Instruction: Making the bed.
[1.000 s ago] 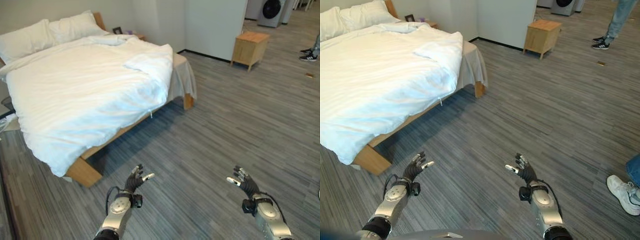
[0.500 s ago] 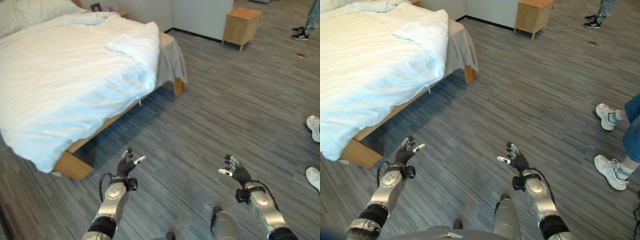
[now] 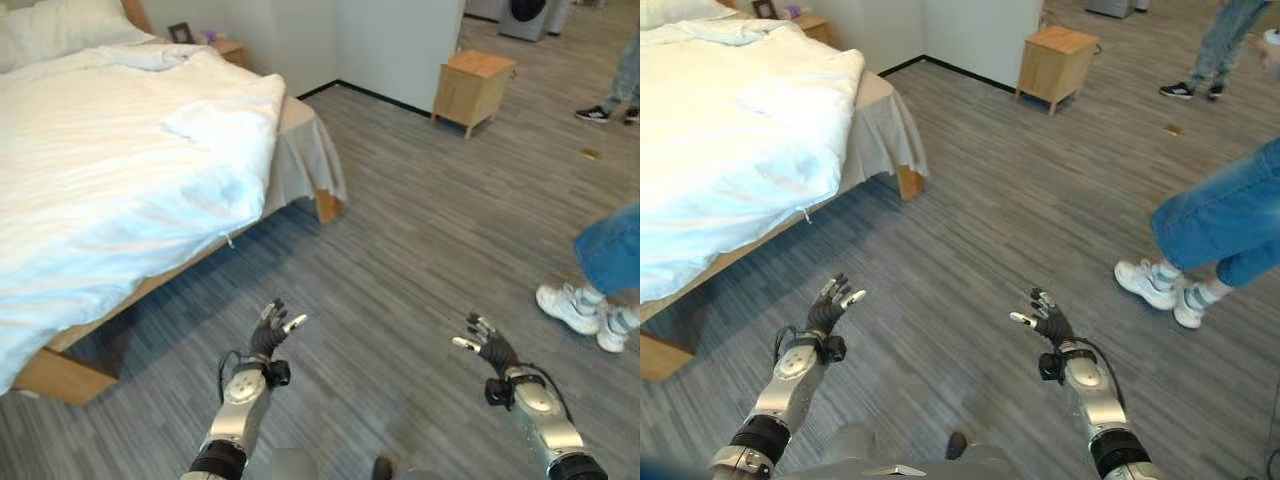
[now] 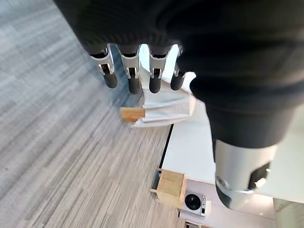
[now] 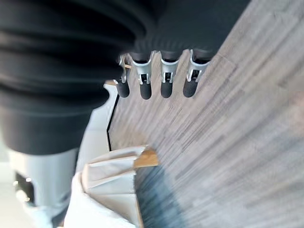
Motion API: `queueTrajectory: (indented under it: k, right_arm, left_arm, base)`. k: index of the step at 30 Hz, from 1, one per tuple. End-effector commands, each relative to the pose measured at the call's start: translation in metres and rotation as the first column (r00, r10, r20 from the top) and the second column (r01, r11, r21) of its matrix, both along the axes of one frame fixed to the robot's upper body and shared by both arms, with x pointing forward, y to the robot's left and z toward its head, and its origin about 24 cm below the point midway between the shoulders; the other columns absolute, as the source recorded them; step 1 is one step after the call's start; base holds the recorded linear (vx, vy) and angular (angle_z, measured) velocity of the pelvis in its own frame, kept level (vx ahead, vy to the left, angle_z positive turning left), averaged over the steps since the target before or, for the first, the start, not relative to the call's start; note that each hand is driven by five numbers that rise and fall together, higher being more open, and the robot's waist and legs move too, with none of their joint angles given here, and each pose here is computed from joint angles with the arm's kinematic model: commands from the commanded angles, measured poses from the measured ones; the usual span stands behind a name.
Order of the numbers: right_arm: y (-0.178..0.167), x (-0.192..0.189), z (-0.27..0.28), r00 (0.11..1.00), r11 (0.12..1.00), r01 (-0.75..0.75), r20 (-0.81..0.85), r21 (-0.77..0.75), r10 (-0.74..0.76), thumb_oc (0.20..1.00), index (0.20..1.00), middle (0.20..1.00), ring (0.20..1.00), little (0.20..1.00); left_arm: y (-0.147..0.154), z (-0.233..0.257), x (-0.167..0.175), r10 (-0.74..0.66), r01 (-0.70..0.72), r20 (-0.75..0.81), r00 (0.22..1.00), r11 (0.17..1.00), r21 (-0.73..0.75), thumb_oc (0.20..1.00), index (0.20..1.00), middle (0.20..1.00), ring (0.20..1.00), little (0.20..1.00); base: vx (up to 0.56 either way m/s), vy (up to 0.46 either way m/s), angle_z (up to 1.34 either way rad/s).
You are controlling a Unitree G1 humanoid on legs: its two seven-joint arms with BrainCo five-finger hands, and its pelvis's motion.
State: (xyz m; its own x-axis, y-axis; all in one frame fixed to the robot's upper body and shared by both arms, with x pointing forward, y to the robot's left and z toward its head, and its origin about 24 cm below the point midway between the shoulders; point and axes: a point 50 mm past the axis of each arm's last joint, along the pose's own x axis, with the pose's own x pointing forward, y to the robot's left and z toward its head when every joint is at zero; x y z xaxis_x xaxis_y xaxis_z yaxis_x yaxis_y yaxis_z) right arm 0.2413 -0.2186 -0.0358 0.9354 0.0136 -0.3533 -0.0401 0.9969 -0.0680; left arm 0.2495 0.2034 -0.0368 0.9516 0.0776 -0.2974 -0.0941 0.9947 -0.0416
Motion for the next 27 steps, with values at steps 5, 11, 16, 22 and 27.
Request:
queueTrajectory:
  k: [5,11,16,22,27]
  right_arm:
    - [0.011,0.021,0.027,0.985,0.978,0.024,0.162,0.206,-0.059,1.0,1.0,1.0,1.0,1.0]
    - [0.055,0.024,0.024,0.989,0.899,-0.044,0.149,0.436,-0.024,1.0,1.0,1.0,1.0,1.0]
    - [0.052,0.018,0.019,0.991,0.93,-0.073,0.127,0.361,0.029,1.0,1.0,1.0,1.0,1.0]
    - [0.032,-0.005,0.006,0.995,0.903,0.038,0.069,0.428,-0.075,1.0,1.0,1.0,1.0,1.0]
    - [0.011,-0.026,0.0,0.993,0.893,0.076,0.044,0.444,-0.107,1.0,1.0,1.0,1.0,1.0]
  left_arm:
    - [-0.008,0.02,0.02,-0.034,0.036,0.1,0.994,0.999,-0.011,1.0,1.0,1.0,1.0,1.0]
    - [0.018,0.018,0.006,0.03,-0.034,0.082,0.996,0.998,0.053,1.0,1.0,1.0,1.0,1.0]
    - [0.027,0.025,0.002,0.025,-0.036,0.102,0.994,0.994,0.099,1.0,1.0,1.0,1.0,1.0]
    - [0.017,0.025,0.003,-0.039,0.03,0.107,0.994,0.996,0.084,1.0,1.0,1.0,1.0,1.0]
    - [0.006,0.026,0.005,-0.175,0.16,0.088,0.981,0.974,0.158,1.0,1.0,1.0,1.0,1.0]
  base:
    - [0.59,-0.01,-0.32]
    - [0.58,0.011,0.04]
    - [0.6,0.047,0.19]
    - [0.56,-0.298,1.51]
    - [0.49,-0.539,2.08]
